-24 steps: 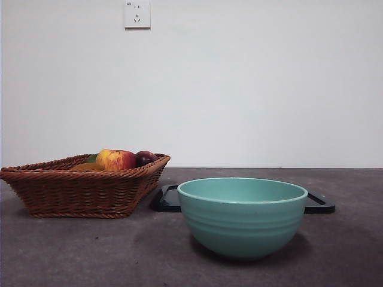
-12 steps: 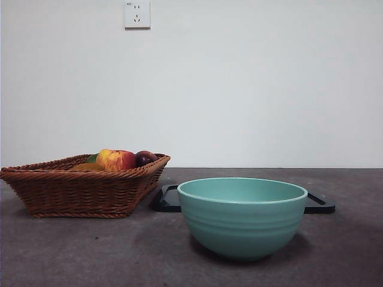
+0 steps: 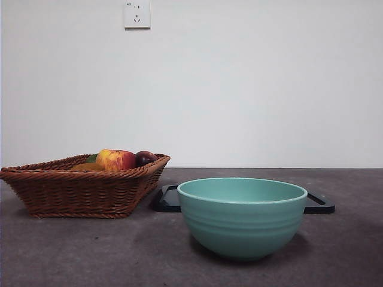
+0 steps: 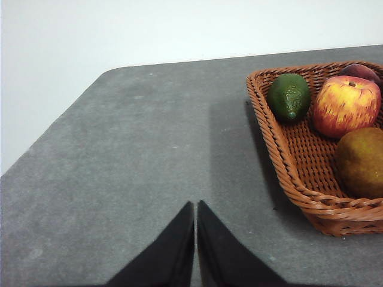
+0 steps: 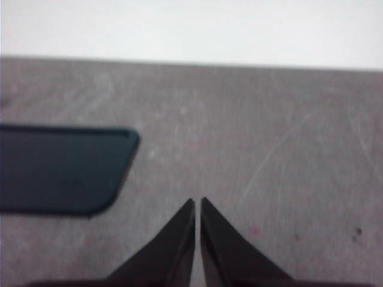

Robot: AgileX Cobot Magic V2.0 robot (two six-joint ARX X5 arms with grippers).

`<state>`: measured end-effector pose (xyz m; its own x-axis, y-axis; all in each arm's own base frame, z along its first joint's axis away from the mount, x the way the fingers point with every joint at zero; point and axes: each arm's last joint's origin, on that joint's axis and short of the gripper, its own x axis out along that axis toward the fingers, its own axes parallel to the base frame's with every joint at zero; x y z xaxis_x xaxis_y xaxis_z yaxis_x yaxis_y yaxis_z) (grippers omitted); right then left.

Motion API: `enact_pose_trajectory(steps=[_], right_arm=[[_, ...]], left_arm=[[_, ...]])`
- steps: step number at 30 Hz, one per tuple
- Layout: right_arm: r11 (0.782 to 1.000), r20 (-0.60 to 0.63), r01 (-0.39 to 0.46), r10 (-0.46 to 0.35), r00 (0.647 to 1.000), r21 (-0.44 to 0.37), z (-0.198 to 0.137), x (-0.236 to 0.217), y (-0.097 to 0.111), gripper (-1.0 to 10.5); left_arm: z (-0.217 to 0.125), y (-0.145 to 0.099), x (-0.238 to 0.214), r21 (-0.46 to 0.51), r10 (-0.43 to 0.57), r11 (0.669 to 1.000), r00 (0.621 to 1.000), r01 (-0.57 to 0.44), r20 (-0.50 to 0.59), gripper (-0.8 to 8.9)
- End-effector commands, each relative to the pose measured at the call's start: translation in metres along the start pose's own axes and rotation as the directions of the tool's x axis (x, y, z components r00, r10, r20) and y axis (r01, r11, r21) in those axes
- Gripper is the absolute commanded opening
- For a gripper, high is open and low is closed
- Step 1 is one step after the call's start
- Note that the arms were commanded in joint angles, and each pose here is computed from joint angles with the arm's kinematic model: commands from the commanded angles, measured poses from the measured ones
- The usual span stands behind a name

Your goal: Pick up the wifruite, put it on the bowl, pick up the plate, put it on desk

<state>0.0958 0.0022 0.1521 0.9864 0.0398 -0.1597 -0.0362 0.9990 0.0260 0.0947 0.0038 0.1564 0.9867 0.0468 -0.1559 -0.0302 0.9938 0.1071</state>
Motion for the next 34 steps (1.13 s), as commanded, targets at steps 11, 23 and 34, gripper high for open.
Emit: enact_pose_trajectory(steps=[11, 23, 34], right_arm=[[1.0, 0.01, 0.008, -0.008, 1.0, 0.001, -0.0002, 0.0004, -0.0006, 0.1], [1.0, 0.012, 0.008, -0.008, 1.0, 0.001, 0.0, 0.0003, -0.0006, 0.1], [1.0, 0.012, 0.008, -0.008, 1.0, 0.001, 0.0, 0.0003, -0.0006, 0.1]], left_arm=[[-0.0072, -0.0005, 0.0019, 0.005, 0.002, 1.0, 1.0, -0.002, -0.025, 0.08], [-0.0072, -0.0005, 0.0019, 0.005, 0.002, 1.0, 1.0, -0.002, -0.025, 0.08], [-0.0072, -0.0005, 0.0019, 0.005, 0.002, 1.0, 1.0, -0.002, -0.025, 0.08]])
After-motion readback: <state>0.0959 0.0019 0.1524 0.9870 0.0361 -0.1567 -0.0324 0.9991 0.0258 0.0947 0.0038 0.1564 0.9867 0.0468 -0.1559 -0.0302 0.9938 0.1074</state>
